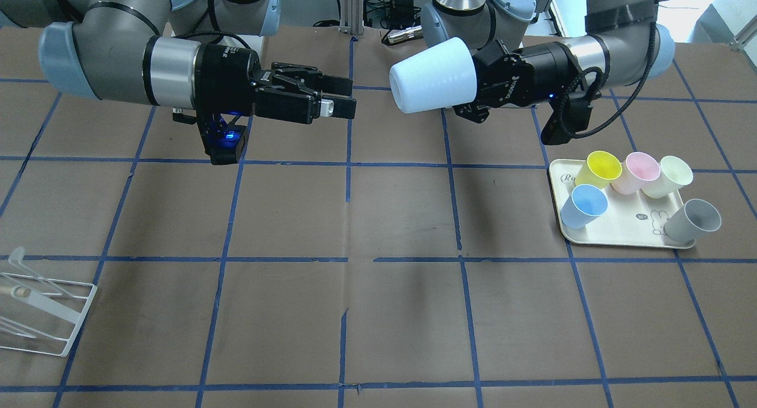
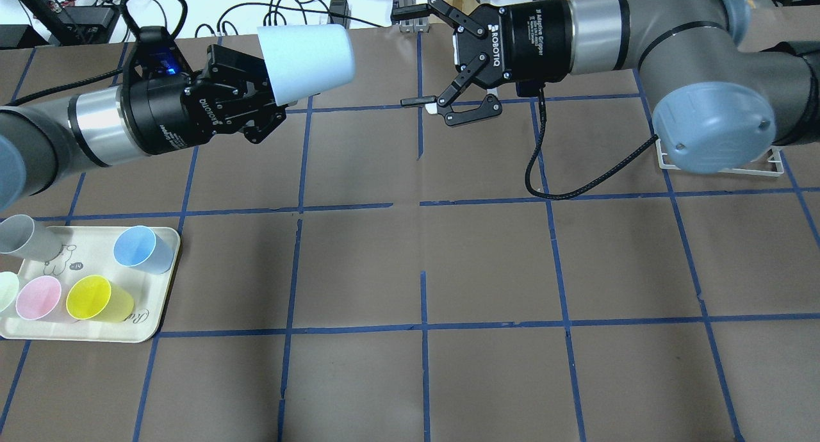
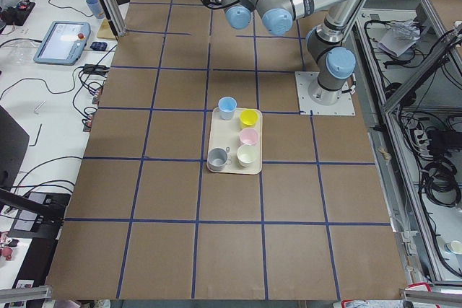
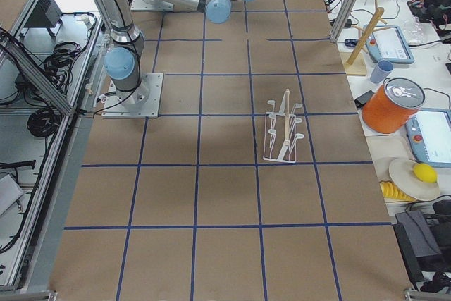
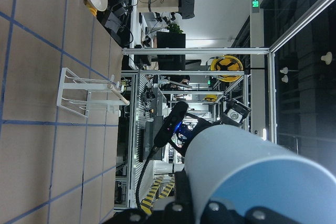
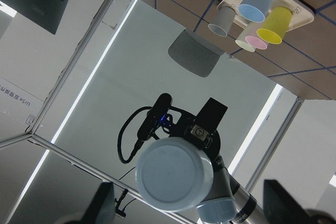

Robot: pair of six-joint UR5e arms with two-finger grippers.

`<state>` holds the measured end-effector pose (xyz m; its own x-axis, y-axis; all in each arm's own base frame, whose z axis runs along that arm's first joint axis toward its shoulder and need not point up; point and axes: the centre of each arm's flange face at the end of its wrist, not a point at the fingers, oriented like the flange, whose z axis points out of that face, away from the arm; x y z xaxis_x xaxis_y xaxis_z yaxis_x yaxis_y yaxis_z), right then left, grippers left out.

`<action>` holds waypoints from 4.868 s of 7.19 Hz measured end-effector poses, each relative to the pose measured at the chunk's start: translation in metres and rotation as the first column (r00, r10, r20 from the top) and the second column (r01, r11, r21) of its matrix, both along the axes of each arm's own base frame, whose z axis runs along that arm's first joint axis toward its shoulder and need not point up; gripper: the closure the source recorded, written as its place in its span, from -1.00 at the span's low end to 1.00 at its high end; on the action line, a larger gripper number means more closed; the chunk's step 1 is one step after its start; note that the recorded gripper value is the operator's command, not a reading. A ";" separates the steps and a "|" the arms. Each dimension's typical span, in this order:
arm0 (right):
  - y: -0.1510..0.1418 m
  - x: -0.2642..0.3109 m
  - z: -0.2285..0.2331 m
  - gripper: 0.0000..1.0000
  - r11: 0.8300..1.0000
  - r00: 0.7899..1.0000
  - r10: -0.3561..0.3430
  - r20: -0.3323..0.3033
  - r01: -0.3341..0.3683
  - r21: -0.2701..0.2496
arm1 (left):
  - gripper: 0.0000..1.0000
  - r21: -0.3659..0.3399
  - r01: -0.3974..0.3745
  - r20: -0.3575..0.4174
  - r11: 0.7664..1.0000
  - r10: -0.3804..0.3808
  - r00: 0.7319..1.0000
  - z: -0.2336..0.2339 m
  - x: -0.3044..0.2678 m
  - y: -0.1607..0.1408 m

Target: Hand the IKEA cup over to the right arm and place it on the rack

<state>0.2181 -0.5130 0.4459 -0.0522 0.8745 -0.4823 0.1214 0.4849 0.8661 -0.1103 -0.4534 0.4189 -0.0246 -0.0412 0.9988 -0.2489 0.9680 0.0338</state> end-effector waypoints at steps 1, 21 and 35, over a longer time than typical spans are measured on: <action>-0.002 0.000 0.000 -1.00 1.000 1.000 -0.005 0.003 0.005 0.025 | 1.00 0.002 0.004 -0.009 1.000 -0.004 1.000 0.000 -0.006 0.003; 0.010 0.042 0.008 0.86 0.990 0.992 0.052 0.115 -0.067 0.126 | -0.80 0.004 0.025 -0.012 1.000 -0.025 1.000 -0.003 -0.016 0.004; -0.016 -0.027 0.027 1.00 0.977 0.991 -0.099 0.086 0.080 0.197 | -1.00 0.008 0.034 -0.004 0.999 -0.034 0.999 0.001 -0.017 0.009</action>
